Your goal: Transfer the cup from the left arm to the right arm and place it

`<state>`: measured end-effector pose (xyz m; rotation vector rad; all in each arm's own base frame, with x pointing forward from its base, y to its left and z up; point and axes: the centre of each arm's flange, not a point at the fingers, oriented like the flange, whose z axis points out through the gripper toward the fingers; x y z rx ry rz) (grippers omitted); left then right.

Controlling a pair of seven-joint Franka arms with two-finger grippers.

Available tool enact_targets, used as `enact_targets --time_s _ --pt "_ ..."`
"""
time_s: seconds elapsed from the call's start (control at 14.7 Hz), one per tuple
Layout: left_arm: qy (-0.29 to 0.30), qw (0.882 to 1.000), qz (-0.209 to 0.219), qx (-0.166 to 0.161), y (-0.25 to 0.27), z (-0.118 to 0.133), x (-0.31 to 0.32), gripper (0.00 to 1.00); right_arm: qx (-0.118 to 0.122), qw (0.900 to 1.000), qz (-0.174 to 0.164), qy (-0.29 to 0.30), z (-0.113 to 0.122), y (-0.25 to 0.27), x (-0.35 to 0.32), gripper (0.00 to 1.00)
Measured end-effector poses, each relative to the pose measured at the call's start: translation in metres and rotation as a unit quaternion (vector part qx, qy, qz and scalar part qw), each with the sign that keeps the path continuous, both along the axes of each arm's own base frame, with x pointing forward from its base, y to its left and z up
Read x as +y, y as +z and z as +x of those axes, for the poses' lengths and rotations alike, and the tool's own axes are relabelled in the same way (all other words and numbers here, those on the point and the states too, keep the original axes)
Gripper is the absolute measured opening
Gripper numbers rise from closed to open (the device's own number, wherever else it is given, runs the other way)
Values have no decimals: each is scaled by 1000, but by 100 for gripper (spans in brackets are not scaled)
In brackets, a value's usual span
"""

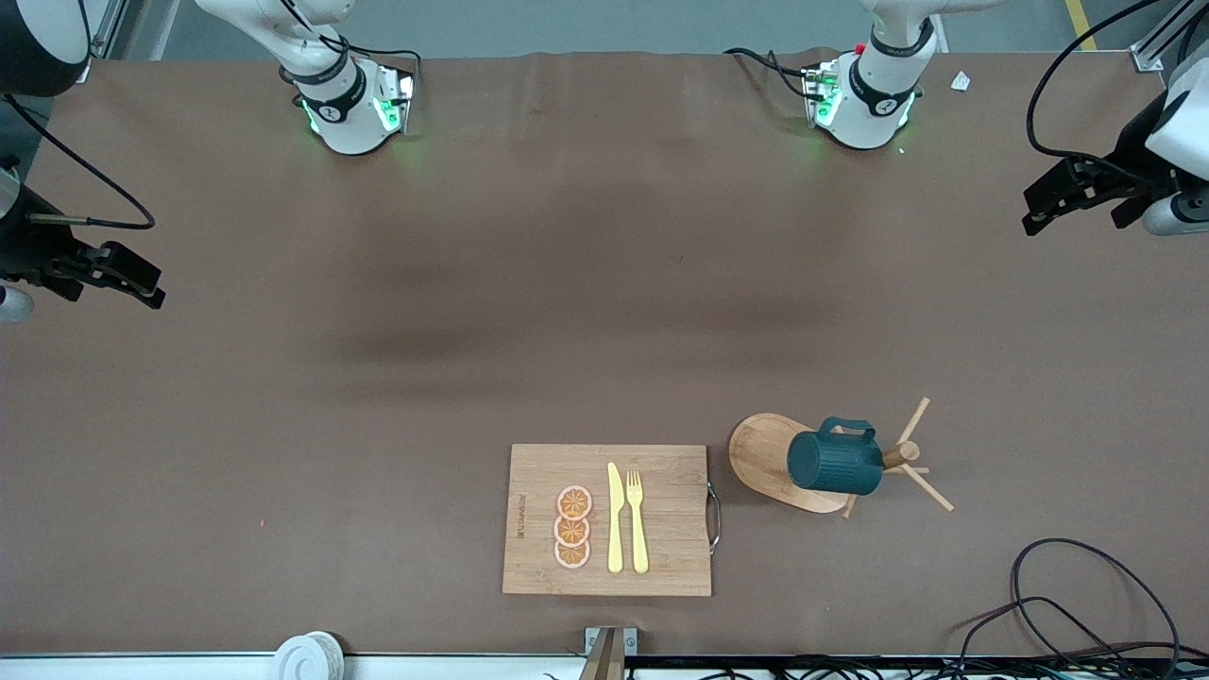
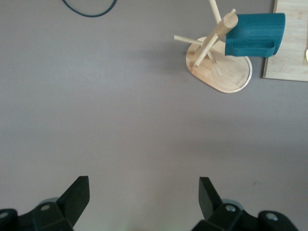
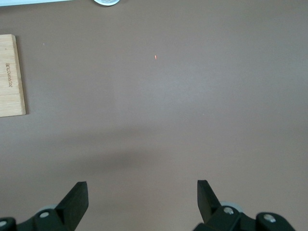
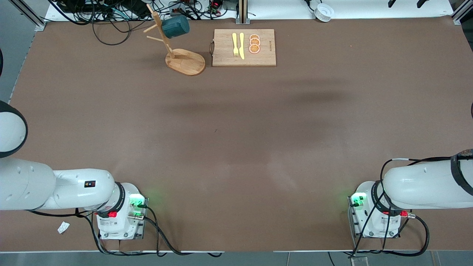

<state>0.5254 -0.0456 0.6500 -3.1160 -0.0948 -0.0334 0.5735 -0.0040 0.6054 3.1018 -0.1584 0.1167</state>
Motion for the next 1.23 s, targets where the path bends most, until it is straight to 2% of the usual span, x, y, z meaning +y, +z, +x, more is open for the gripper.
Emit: enact_targets --time_s 0.2,0.48,0.61,0.75,0.95,1.23 --pt "0 1000 0 4 1 -1 1 100 1 1000 0 -1 -1 0 -1 100" --pt "3 1000 -4 -6 7 3 -2 100 1 1000 0 0 -1 0 0 100" --pt "42 999 -22 -16 -3 20 -6 100 -2 1000 0 0 -3 3 0 100" --pt "118 992 -42 -25 -20 46 -17 100 -6 1000 -1 -1 -8 11 -1 100" --pt "253 964 -66 -44 -44 78 -44 100 -12 1000 -2 -4 -15 21 -3 100" --pt "410 908 -85 -26 -76 95 -79 100 -13 1000 -2 -10 -16 23 -10 100"
